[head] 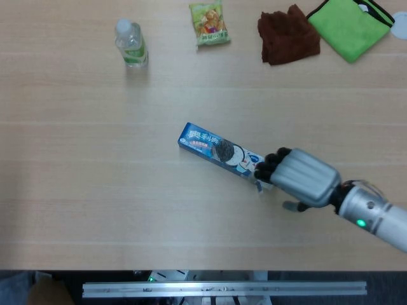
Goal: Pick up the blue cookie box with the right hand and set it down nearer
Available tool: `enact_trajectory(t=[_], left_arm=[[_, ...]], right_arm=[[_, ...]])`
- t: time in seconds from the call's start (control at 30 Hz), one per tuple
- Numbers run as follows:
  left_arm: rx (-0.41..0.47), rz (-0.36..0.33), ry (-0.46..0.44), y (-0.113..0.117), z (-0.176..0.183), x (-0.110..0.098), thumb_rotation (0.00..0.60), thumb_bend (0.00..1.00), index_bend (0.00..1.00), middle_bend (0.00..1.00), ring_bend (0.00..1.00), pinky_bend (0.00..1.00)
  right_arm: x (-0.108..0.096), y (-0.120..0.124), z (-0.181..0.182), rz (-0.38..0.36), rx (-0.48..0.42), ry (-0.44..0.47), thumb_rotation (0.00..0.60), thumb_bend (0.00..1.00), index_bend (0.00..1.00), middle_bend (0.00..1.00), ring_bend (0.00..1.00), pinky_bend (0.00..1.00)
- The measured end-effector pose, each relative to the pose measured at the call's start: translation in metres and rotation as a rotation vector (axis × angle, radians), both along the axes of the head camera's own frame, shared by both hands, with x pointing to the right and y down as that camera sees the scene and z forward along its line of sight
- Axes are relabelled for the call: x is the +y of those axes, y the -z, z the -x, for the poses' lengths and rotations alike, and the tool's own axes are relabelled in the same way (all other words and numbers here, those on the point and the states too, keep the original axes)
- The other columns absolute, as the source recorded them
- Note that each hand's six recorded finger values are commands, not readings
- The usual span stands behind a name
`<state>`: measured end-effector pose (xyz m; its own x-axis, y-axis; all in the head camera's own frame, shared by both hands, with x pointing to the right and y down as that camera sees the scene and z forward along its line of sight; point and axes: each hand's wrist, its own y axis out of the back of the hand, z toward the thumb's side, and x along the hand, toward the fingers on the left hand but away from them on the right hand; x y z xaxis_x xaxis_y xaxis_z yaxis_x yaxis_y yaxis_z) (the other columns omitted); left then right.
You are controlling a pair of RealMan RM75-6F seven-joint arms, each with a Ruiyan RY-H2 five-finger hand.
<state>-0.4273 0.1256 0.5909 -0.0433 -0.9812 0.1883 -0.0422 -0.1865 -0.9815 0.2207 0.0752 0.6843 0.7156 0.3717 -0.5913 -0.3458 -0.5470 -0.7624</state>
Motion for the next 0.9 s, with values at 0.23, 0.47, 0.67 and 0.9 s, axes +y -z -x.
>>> enact_trajectory(t=[0.23,0.47,0.67,0.9], left_arm=[[0.003,-0.005,0.006,0.001,0.003,0.002,0.6,0.26,0.29,0.24,0.19,0.26],[0.006,-0.007,0.017,0.001,0.007,0.004,0.6,0.26,0.29,0.24,0.19,0.26],[0.006,-0.007,0.022,0.001,0.011,0.005,0.6,0.26,0.29,0.24,0.19,0.26],[0.01,-0.005,0.025,-0.001,0.013,0.007,0.6,0.26,0.29,0.24,0.19,0.26]], right_arm=[[0.009,-0.03,0.035,0.017,0.024,0.075,0.6,0.18,0.28,0.32,0.28,0.33],[0.015,-0.052,0.051,0.005,0.065,0.114,0.6,0.18,0.28,0.32,0.28,0.33],[0.008,-0.061,0.041,-0.029,0.12,0.097,0.6,0.18,0.28,0.32,0.28,0.33],[-0.019,-0.07,0.018,-0.076,0.204,0.007,0.6,0.18,0.28,0.32,0.28,0.33]])
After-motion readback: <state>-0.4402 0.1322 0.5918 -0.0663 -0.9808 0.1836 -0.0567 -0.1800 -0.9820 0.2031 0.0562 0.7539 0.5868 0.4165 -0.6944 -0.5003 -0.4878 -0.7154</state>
